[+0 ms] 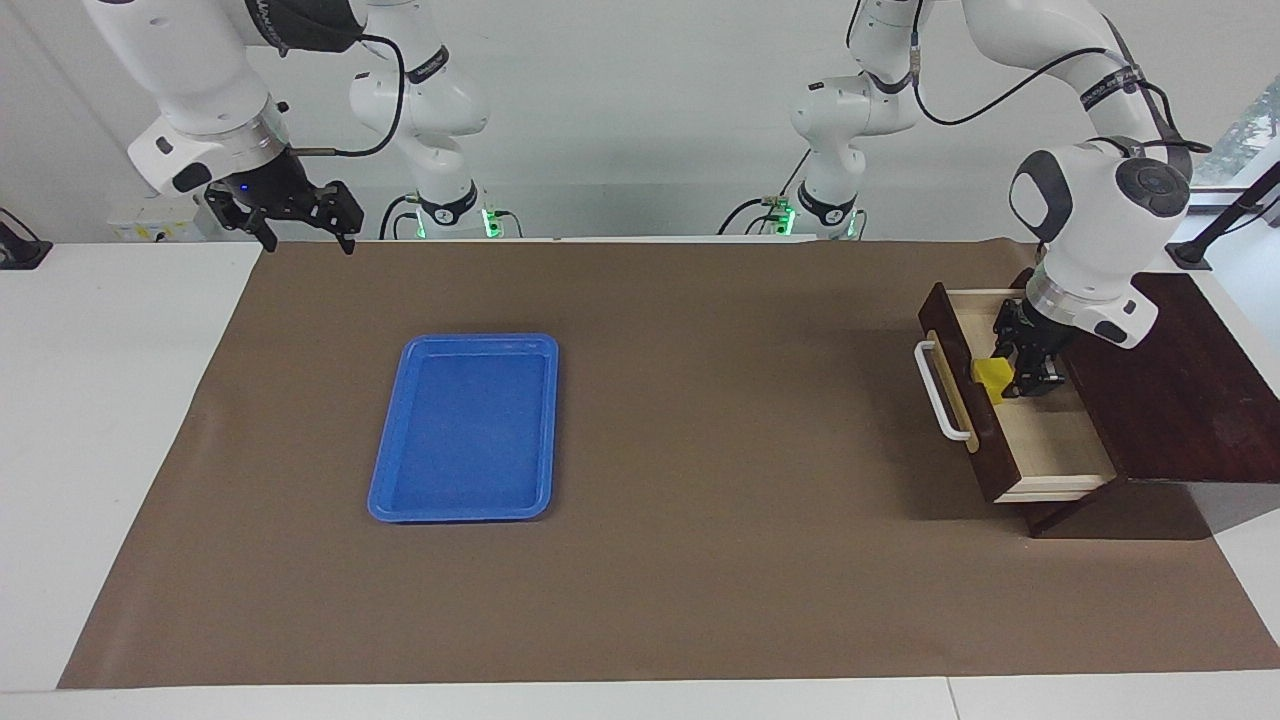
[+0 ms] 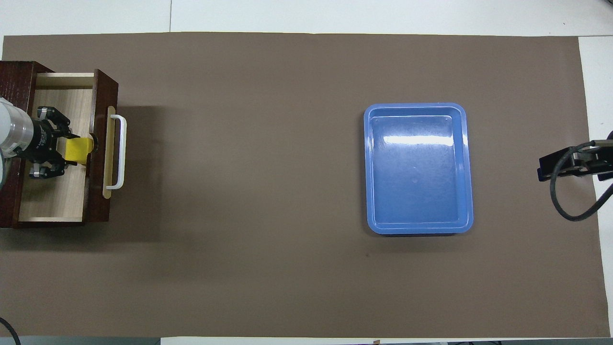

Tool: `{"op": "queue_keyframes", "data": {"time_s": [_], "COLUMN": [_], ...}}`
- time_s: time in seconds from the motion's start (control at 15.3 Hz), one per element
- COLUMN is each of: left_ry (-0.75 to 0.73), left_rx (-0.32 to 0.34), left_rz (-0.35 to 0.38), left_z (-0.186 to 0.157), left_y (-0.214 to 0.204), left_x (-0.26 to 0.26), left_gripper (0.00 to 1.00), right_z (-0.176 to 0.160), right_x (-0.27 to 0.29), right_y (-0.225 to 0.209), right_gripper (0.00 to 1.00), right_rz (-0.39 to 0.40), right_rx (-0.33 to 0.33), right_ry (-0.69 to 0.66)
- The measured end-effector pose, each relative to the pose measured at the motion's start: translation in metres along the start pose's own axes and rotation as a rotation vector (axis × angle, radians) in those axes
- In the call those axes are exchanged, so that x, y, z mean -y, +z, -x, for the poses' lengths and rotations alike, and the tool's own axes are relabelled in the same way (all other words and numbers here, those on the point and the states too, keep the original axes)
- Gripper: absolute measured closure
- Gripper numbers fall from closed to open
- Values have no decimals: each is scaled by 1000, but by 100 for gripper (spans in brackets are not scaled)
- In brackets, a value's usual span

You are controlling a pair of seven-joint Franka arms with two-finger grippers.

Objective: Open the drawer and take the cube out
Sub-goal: 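Lower the left gripper into the drawer and grasp the yellow cube, then lift the cube with the left gripper while the right gripper reaches over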

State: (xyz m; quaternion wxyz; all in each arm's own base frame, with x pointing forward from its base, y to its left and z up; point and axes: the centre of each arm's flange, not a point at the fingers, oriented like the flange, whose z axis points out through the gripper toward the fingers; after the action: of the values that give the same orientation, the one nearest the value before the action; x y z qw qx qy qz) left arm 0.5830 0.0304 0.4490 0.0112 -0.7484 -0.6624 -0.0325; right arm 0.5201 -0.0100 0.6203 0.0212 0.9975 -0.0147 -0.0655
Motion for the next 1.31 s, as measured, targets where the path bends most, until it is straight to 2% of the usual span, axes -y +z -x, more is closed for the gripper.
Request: {"op": "queue_keyframes", "data": {"time_s": [0.2, 0.39, 0.46, 0.59, 0.85, 0.98, 1.18, 1.31], "left_ry": [-4, 7, 20, -8, -42, -98, -146, -159], "left_rx": [2, 35, 40, 37, 27, 12, -13, -17], "left_rz": [-12, -50, -57, -56, -61, -68, -74, -73], "left_z": [-2, 9, 31, 97, 233, 290, 350, 361], "left_y": [-22, -85, -101, -115, -114, -109, -97, -94], "left_x": [-6, -24, -30, -42, -35, -24, -15, -16], "left_gripper": [44, 44, 44, 44, 44, 44, 44, 44], "right_z": [0, 0, 0, 0, 0, 0, 0, 0], "right_x": [0, 0, 0, 2, 3, 4, 20, 35], "right_y": [0, 0, 0, 0, 1, 11, 42, 65], "right_gripper": [0, 0, 0, 0, 0, 0, 0, 0], "right_rz": [0, -2, -2, -14, -69, -99, -183, -253], "right_rx": [0, 0, -1, -1, 3, 28, 94, 148], "right_ry": [0, 0, 0, -2, 0, 40, 194, 316]}}
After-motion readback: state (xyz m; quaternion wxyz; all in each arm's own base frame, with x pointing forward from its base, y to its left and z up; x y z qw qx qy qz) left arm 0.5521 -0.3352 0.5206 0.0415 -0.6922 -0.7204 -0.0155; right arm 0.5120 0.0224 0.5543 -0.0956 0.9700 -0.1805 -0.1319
